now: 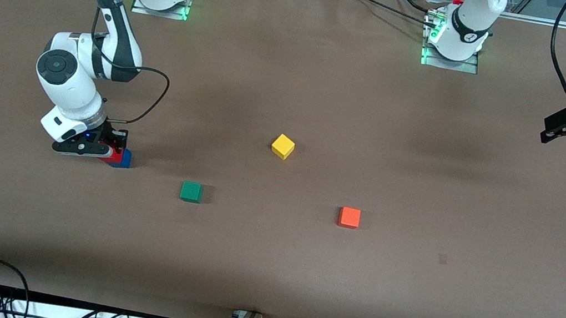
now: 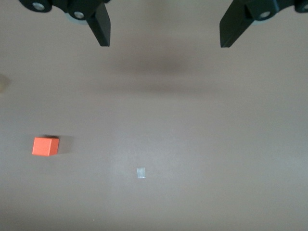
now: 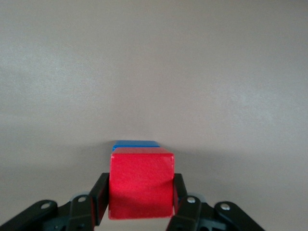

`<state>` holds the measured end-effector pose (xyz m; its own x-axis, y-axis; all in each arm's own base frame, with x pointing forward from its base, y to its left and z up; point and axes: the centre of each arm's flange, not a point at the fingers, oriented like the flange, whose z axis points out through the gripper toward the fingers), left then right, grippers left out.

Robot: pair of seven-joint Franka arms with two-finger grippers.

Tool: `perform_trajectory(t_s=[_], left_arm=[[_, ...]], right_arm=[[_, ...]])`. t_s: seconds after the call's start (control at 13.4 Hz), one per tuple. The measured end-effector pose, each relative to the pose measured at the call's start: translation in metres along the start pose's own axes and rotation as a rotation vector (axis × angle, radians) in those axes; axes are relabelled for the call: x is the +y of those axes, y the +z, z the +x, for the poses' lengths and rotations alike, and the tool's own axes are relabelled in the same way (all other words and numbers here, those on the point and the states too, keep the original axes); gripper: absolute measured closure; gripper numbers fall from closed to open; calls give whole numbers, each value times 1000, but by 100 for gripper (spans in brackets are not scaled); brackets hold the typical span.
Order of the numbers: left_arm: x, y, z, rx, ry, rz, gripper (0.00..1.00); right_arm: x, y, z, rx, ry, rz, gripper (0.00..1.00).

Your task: Pass red block to right arm, stack on blue

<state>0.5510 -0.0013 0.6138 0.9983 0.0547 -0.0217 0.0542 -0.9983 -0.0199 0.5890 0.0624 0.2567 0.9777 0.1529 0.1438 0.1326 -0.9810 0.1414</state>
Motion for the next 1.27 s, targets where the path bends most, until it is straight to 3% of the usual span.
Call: perform_trajectory(t_s=[0.37, 0.45, 0.75, 0.82, 1.05, 1.27], left_arm=[[0, 4, 2, -11, 4, 1, 0], [0, 5, 2, -13, 3, 1, 0], [0, 6, 3, -14, 3, 1, 0], [0, 6, 4, -12, 3, 1, 0], [0, 1, 13, 4, 4, 0, 0], [1, 1, 18, 7, 6, -1, 0]], right_arm=[[0, 0, 0, 0, 0, -1, 43], [0, 0, 0, 0, 3, -1, 38], [2, -10, 11, -8, 21, -6, 1], [5, -28, 25, -33, 28, -15, 0], [19, -69, 42, -37, 76, -10, 0], [46, -137, 39, -88, 173, 57, 0]])
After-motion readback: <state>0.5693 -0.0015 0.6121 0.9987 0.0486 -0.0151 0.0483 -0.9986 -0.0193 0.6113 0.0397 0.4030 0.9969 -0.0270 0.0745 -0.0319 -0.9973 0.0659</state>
